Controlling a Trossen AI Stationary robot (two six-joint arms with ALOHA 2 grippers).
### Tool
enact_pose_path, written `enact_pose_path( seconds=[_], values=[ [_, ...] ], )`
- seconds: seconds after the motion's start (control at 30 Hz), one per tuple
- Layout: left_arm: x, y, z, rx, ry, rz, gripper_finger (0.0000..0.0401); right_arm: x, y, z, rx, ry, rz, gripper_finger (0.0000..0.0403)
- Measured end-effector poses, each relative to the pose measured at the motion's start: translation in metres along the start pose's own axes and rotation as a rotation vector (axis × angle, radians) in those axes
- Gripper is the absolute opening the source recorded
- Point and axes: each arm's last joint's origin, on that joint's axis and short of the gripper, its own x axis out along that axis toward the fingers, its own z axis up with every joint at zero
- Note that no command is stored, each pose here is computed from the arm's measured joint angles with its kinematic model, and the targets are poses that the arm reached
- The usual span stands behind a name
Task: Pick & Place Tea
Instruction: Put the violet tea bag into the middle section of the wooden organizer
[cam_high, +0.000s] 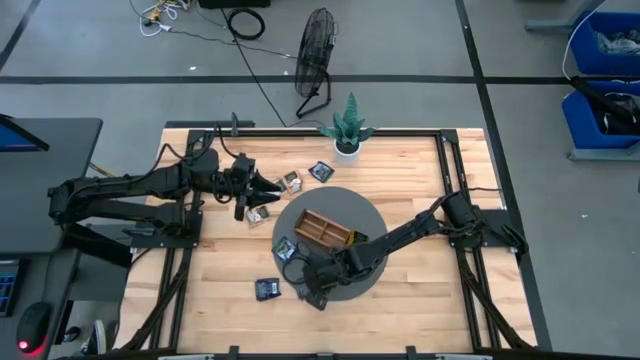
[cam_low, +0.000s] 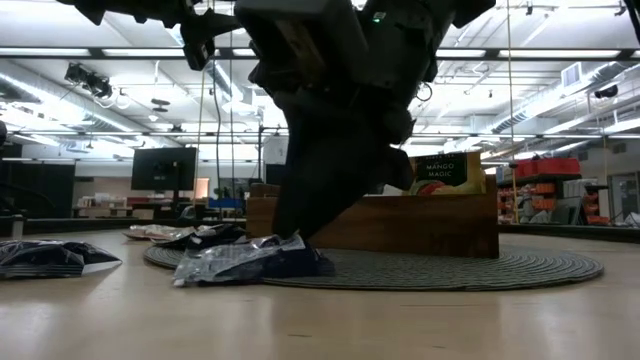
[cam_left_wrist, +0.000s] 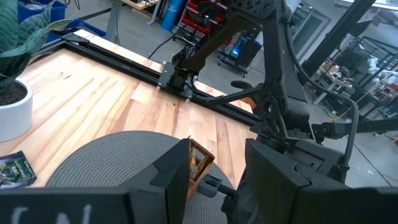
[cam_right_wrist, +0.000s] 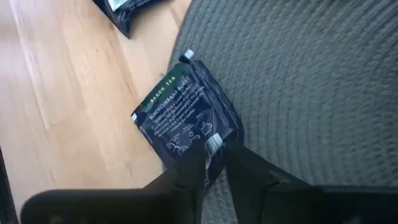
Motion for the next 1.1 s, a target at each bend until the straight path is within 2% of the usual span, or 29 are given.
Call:
enact_pose_path(
  seconds=[0.13,0.3,0.5,0.8,1.1],
  values=[
    [0.0,0.0,0.0,0.0,0.0,0.0,0.0158,0.001,-0.001,0.0,0.002,0.018,0.009,0.0053],
    [0.0,0.0,0.0,0.0,0.0,0.0,0.0158,0.001,-0.004,0.002,0.013,0.049,0.032,0.0007],
    [0.0,0.0,0.0,0.001,-0.001,-0.001,0.0158,-0.002,-0.003,0.006,0.046,0.074,0.092,0.0003],
    [0.0,-0.005,0.003,0.047,-0.001,-0.121,0.0158,-0.045,0.005,0.025,0.022,0.015,0.227,0.0001],
    [-0.004,-0.013,0.012,0.207,-0.071,-0.273,0.0147,-0.104,0.005,0.045,-0.022,0.004,0.433,0.0]
  ],
)
